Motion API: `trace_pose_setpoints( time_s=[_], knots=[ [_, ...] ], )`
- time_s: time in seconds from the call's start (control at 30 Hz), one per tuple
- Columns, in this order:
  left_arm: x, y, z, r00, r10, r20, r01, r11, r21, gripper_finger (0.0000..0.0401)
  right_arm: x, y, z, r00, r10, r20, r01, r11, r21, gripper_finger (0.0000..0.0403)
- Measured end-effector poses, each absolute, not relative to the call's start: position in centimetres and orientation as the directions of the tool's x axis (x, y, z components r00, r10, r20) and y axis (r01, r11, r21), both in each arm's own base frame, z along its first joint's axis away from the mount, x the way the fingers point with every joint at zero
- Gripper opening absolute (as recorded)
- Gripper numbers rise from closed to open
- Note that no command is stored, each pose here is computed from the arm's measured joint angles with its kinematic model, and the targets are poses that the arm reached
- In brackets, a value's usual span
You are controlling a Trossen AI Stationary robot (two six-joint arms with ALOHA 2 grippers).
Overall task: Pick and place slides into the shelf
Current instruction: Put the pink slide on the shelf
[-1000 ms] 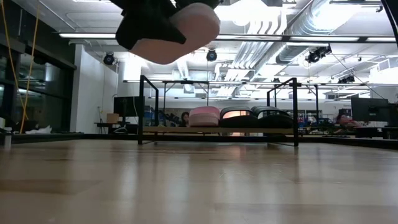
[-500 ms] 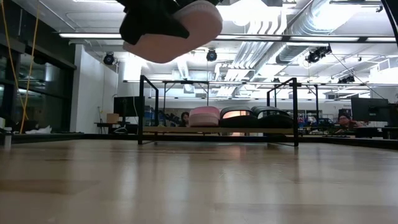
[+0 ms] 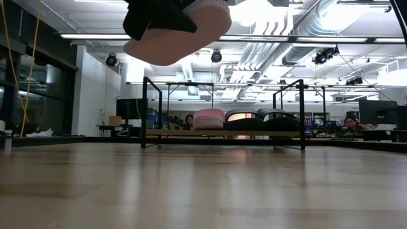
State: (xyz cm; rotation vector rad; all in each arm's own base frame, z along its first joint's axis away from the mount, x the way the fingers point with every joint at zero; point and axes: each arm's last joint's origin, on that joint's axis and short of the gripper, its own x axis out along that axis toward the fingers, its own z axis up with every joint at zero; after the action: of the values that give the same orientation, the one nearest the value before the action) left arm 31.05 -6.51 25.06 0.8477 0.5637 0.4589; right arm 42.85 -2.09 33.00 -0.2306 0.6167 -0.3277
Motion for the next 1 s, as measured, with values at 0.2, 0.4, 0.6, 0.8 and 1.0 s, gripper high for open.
trace_pose_setpoints(
  time_s=[0.2,0.4,0.6,0.8,1.0],
  knots=[
    [31.0,-6.9,25.1,0.774,0.569,-0.279,-0.150,0.592,0.792,0.0188,42.8,-2.1,33.1,0.769,-0.365,-0.525,0.219,0.922,-0.321,0.0000],
    [31.1,-7.0,25.2,0.786,0.555,-0.271,-0.156,0.603,0.782,0.0241,42.8,-2.0,33.2,0.782,-0.338,-0.524,0.198,0.932,-0.305,0.0000],
    [31.0,-7.4,25.2,0.795,0.544,-0.269,-0.148,0.603,0.783,0.0250,42.9,-2.0,33.3,0.802,-0.292,-0.522,0.150,0.943,-0.297,0.0000],
    [30.9,-8.0,25.4,0.805,0.538,-0.250,-0.151,0.593,0.791,0.0235,43.0,-1.9,33.4,0.815,-0.252,-0.521,0.120,0.954,-0.274,0.0000],
    [30.9,-8.2,25.4,0.804,0.541,-0.246,-0.150,0.585,0.797,0.0225,43.0,-1.8,33.3,0.815,-0.248,-0.524,0.119,0.956,-0.268,0.0000]
  ],
)
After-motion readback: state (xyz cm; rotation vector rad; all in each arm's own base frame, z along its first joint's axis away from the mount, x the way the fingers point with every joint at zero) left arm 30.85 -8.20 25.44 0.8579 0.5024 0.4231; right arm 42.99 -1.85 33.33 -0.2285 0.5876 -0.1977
